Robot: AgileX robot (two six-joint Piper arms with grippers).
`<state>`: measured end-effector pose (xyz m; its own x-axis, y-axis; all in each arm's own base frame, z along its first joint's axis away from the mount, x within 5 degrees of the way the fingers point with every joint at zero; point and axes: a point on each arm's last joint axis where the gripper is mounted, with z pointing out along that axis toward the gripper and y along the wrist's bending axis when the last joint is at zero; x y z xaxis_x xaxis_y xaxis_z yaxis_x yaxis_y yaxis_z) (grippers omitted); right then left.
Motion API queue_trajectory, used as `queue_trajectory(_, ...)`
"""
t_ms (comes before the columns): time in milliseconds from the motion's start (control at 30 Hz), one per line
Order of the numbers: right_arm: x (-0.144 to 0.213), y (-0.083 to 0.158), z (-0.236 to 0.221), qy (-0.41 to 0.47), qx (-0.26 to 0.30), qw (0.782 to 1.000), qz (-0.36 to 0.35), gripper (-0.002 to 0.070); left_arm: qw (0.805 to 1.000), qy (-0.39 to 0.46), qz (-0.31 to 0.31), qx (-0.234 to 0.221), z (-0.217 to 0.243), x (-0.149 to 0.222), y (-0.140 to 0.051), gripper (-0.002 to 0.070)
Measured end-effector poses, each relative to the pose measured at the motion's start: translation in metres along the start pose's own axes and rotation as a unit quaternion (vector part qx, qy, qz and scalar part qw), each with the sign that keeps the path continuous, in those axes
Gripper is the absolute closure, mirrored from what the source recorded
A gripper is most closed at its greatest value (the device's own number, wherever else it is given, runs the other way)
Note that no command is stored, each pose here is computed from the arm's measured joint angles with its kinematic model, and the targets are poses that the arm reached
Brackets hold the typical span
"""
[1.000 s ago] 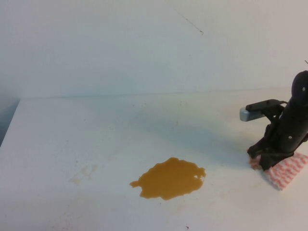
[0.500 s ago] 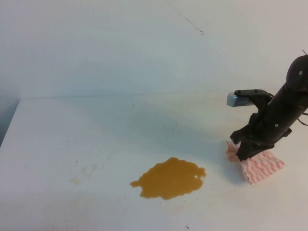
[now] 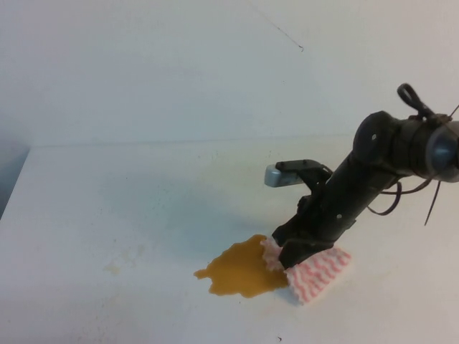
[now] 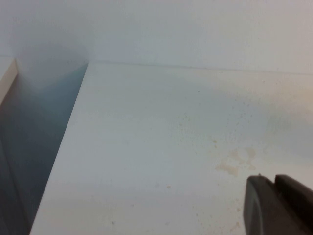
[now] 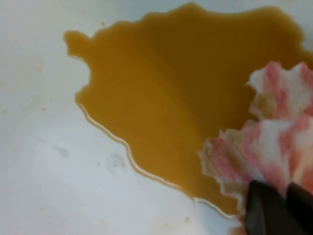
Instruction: Wipe the table
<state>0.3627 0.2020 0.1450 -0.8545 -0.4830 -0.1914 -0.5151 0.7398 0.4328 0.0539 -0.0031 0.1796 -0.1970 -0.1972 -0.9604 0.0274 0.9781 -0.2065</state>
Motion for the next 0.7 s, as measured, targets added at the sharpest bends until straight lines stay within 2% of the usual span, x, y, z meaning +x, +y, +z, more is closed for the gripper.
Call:
queue_trajectory(233,-0.003,0.015,0.033,-0.002,-0.041,0.999,0.015,0.0659,1.0,0.0,0.0,0.0,0.0,0.0,0.0,0.0675)
queue_trajectory(700,-0.013,0.03,0.049,-0.051,-0.114,0.991,0.041,0.066,1.0,0.0,0.0,0.0,0.0,0.0,0.0,0.0675)
